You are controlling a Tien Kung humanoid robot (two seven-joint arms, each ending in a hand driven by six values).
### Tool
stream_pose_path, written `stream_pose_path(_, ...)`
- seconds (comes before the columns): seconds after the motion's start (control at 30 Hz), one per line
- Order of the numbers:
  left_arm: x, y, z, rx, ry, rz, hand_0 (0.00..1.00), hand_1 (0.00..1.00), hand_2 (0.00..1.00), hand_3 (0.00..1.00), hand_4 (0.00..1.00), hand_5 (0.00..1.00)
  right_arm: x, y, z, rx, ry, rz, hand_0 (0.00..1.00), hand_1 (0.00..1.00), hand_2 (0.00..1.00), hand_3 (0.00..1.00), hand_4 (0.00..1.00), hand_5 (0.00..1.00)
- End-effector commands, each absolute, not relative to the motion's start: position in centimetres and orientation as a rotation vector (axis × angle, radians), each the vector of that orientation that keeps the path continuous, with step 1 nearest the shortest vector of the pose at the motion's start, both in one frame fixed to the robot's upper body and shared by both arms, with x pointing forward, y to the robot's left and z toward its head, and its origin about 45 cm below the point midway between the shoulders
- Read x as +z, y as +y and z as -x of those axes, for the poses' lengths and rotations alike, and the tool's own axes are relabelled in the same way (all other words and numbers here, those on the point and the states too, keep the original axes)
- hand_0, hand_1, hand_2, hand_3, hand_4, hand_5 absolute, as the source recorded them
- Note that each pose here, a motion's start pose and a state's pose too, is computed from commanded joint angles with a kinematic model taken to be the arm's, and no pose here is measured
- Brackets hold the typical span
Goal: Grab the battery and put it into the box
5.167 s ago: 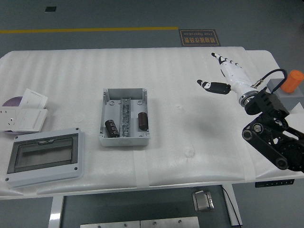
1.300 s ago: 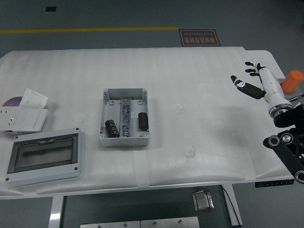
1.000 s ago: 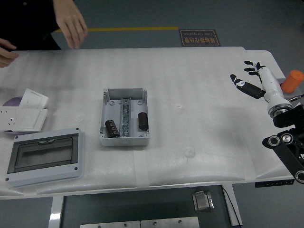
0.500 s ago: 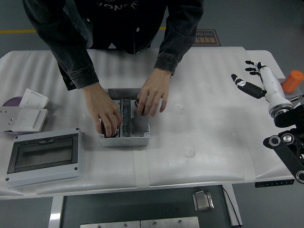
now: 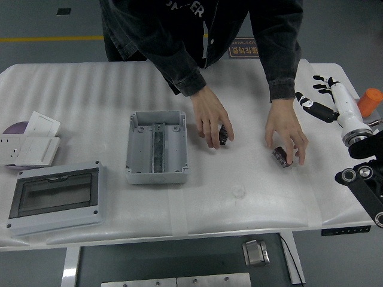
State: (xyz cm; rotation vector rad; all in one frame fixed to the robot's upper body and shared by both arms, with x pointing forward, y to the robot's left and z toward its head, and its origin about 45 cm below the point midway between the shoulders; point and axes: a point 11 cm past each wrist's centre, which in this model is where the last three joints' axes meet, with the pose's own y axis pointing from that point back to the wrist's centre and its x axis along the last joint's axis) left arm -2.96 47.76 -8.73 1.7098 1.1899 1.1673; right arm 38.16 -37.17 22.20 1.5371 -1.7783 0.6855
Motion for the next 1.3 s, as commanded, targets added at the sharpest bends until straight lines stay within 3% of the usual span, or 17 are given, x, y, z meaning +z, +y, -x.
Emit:
stream_pose_path(0.3,-8.7,47.8,2.8,1.169,1.187,-1.707,0.672,0.686,0.562,0.584,0.648,0.433,22.7,-37.7,-38.2,0.728,-1.672,-1.512,0.830,0.748,0.756,0.840,0.772,0.539)
stream_pose_path(0.67,-8.4,48.4,2.5,1.178,1.177,-1.717,0.672,0.686,0.562,0.584,0.649,0.434,27.4,-34.6,-38.9,1.066,-1.180,-1.395,0.835,0.751,0.763,0.840,0.772,0.537)
stream_pose_path(0.7,-8.4,48.5,2.5,1.179,1.176,-1.718,0.672,0.686,0.562,0.584,0.649,0.433,27.6,-34.4,-38.9,1.094,-1.135,-1.376,0.826,0.767,0.886,0.918,0.780,0.498)
stream_pose_path(0.87,-8.3,48.7,2.3,1.178,1.168,-1.724,0.672,0.686,0.562,0.584,0.649,0.433,27.3,-33.3,-39.0,1.190,-0.927,-1.306,0.826,0.767,0.886,0.918,0.780,0.498)
stream_pose_path(0.9,-8.3,48.8,2.2,1.178,1.167,-1.725,0.673,0.686,0.562,0.584,0.649,0.433,27.0,-33.0,-38.9,1.198,-0.892,-1.303,0.509,0.665,0.998,0.998,0.802,0.336)
stream_pose_path(1.07,-8.2,48.9,2.0,1.180,1.163,-1.727,0.673,0.686,0.562,0.584,0.649,0.433,24.8,-31.1,-38.3,1.207,-0.745,-1.332,0.509,0.665,0.998,0.998,0.802,0.336)
stream_pose_path(1.1,-8.2,48.9,2.0,1.180,1.162,-1.726,0.673,0.686,0.562,0.584,0.649,0.434,24.3,-30.8,-38.1,1.205,-0.720,-1.339,0.487,0.650,0.998,0.998,0.783,0.266)
stream_pose_path(1.3,-8.2,48.9,1.7,1.183,1.156,-1.723,0.673,0.686,0.562,0.584,0.649,0.434,21.4,-29.5,-36.7,1.170,-0.571,-1.366,0.487,0.650,0.998,0.998,0.783,0.266)
